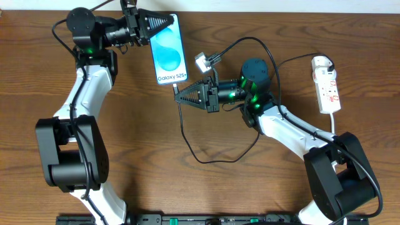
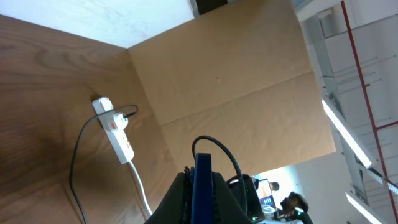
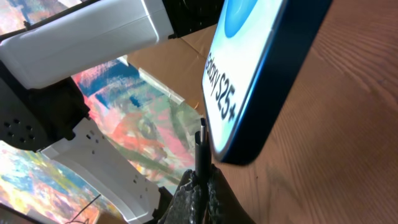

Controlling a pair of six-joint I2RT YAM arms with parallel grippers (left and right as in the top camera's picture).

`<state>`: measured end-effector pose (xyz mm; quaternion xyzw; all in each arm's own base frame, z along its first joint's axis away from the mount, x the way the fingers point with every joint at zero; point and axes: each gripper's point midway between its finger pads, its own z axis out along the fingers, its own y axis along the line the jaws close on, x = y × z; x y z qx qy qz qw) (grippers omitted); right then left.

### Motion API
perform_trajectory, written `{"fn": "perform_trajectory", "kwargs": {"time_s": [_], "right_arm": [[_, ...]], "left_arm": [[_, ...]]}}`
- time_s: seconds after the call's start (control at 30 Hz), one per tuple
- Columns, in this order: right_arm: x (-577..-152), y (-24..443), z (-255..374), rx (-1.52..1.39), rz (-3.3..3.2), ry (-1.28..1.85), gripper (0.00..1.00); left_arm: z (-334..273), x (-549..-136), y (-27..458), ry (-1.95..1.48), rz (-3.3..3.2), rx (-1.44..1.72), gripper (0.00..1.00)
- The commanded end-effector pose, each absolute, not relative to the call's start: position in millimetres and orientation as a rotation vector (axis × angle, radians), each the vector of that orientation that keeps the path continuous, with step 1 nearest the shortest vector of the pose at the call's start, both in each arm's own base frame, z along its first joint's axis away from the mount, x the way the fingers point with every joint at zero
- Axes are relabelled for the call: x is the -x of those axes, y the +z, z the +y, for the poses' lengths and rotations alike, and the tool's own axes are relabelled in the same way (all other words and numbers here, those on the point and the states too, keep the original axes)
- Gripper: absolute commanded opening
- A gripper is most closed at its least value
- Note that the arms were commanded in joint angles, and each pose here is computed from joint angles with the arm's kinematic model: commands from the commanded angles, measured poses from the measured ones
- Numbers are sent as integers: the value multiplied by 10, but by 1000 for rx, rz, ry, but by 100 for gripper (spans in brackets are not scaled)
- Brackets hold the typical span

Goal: Plug charger to phone and switch on socket

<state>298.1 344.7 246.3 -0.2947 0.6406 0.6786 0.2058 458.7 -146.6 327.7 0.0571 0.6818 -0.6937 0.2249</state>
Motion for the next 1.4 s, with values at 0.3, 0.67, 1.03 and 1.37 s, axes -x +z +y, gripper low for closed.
{"fn": "perform_trajectory", "kwargs": {"time_s": [0.3,0.67,1.03,1.37], "right_arm": [[-3044,2483,3467,794,1782,1877,1],[-3048,2483,3467,791,1782,1876,1],[-3048,2483,3467,791,1782,1876,1],[-3043,2483,3467,795,1782,1878,1]], "left_arm": [[-1474,-4560,3525,-1902,1838,-156,7],[-1480,-4542,3517,-1901,1843,-175,8],[-1491,-4517,3507,-1902,1850,-196,7],[-1495,-4504,3501,-1884,1842,-231,8]]}}
